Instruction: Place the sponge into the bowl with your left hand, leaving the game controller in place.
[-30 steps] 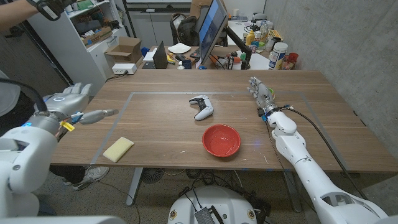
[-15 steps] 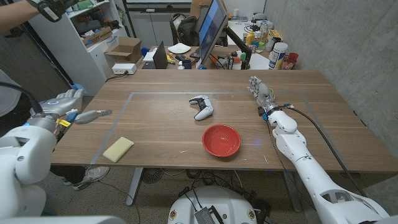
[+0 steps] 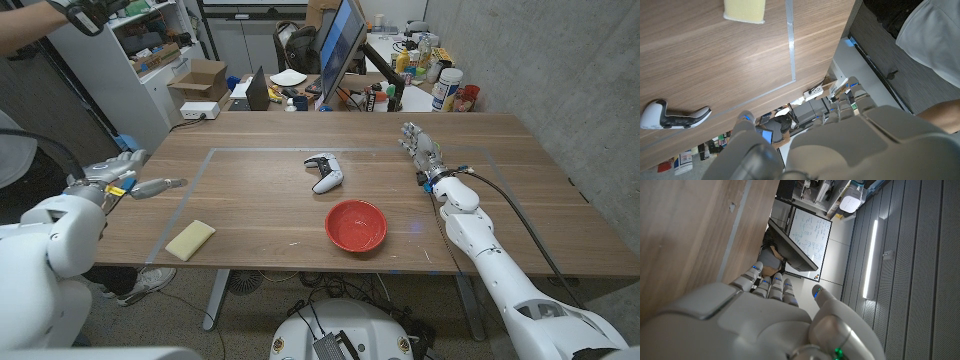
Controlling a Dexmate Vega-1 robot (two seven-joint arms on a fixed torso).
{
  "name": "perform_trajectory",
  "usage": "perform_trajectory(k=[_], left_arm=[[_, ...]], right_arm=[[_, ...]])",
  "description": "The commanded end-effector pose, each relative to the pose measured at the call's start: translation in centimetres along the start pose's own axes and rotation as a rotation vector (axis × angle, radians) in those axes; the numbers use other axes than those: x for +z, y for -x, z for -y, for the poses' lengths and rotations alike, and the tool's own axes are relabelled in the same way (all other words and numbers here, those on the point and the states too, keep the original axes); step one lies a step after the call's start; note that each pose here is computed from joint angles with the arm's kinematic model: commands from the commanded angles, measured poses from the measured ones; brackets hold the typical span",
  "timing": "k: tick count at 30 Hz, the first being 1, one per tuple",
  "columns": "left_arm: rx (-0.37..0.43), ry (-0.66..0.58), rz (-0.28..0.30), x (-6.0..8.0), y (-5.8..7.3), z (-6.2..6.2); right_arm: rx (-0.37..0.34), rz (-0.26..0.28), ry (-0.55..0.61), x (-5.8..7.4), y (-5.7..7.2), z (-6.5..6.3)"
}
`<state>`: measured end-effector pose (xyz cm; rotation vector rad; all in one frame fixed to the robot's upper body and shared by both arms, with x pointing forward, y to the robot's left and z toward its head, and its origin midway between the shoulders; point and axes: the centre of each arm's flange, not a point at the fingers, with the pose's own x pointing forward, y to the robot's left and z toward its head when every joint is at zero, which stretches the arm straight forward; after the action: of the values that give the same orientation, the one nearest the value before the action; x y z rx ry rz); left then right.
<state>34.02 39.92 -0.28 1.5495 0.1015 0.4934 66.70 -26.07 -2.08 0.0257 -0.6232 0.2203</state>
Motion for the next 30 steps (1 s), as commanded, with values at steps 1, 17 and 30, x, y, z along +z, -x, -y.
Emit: perform_trajectory(k=[1, 17, 30], left_arm=[[-0.089, 0.001, 0.011, 1.0, -1.3, 1.1], [-0.176, 0.000, 0.012, 1.3, -1.6, 2.7], [-0.261, -0.013, 0.009, 1.2, -2.8, 4.9]], right_arm=[[0.007, 0.000, 0.001, -0.2, -0.4, 0.3], [0.020, 0.009, -0.009, -0.3, -0.8, 0.3], [0.035, 0.007, -0.004, -0.4, -1.2, -0.2]])
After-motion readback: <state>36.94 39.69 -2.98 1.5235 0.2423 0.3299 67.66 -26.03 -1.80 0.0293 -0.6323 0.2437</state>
